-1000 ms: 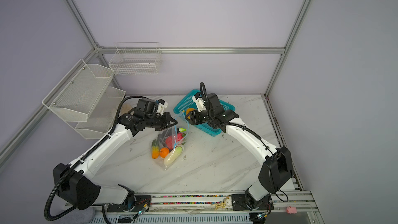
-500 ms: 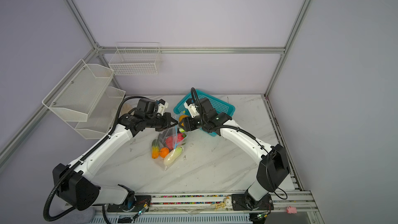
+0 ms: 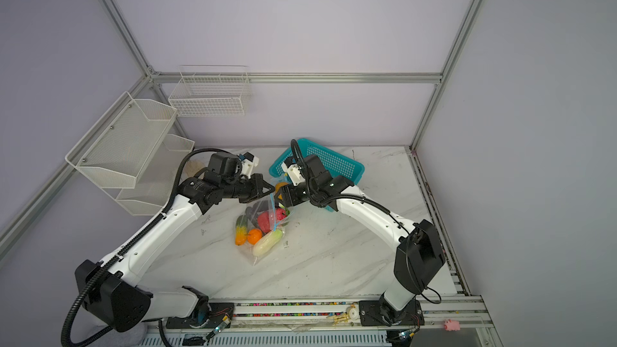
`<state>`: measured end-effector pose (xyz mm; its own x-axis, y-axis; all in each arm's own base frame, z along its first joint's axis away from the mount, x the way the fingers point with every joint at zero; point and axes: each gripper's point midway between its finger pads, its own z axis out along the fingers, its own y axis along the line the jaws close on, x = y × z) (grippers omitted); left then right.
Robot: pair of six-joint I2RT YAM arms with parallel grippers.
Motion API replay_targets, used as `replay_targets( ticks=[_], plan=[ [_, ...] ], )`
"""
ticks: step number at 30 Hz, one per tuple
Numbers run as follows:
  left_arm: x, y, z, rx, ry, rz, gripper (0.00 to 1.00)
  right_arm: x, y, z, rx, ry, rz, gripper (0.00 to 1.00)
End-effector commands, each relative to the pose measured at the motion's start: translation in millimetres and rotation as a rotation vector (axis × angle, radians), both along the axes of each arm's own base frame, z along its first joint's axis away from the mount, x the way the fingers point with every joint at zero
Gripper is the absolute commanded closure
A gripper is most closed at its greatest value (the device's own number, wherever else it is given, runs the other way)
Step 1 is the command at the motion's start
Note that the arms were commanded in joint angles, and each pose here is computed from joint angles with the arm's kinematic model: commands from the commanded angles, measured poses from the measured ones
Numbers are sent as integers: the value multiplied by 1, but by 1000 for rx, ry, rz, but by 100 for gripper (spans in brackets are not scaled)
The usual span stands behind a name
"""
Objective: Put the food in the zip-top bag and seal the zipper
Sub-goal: 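Lower the mango into the bag and open the right gripper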
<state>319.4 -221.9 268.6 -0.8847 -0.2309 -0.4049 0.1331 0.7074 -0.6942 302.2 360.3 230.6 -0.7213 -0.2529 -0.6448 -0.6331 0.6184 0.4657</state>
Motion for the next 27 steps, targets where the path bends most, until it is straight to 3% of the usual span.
replay_targets(
  ticks=[1,16,27],
  plan=[
    [-4,-4,28,-53,-64,-11,100,-5,6,3,-5,-2,33,36],
    [-7,-1,27,-44,-72,-10,100,-7,13,11,-11,-20,39,21],
    [-5,-1,25,-36,-74,-9,100,-1,-4,55,27,-111,-63,22]
  ],
)
